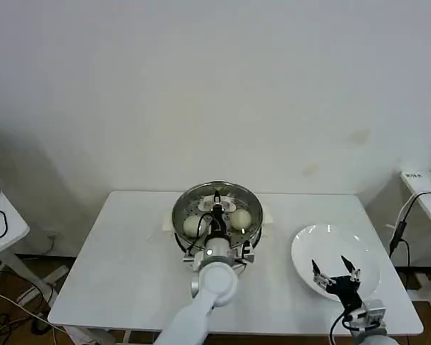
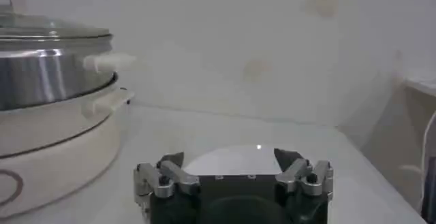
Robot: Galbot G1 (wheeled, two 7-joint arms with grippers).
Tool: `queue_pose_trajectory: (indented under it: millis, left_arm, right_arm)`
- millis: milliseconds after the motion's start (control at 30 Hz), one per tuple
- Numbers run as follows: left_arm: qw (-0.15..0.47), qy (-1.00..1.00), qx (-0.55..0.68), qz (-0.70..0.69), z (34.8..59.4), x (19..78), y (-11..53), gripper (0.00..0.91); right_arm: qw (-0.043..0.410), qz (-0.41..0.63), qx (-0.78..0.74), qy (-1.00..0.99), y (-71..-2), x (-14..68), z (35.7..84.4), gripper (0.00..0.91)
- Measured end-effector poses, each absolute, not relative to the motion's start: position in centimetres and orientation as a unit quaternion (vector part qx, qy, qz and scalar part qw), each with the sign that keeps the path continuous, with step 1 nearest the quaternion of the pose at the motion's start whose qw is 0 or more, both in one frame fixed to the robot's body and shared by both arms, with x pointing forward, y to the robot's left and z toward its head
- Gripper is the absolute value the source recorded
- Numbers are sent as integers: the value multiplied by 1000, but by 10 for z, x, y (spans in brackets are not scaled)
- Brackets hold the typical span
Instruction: Take steamed baozi put them in steamer then cover it.
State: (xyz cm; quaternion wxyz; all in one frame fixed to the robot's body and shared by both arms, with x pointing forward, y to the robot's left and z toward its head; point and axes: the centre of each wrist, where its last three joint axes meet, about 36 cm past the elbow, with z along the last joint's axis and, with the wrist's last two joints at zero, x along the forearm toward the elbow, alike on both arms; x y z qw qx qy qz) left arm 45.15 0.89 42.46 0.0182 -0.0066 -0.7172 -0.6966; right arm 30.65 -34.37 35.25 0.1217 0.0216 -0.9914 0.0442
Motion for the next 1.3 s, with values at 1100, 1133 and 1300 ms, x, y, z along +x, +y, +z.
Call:
queue_pose_trajectory:
  millis: [1100, 1133, 1300]
  left_arm:
    - [15, -732, -11, -681, 438, 446, 19, 907]
    - [14, -732, -10, -681, 439, 446, 19, 907]
    - [11, -736, -9, -677, 441, 441, 25, 907]
  right_arm:
    - [121, 44, 26, -991, -340, 307, 351, 907]
    - [121, 44, 26, -991, -339, 308, 351, 907]
    - [121, 43, 28, -991, -338, 310, 350, 907]
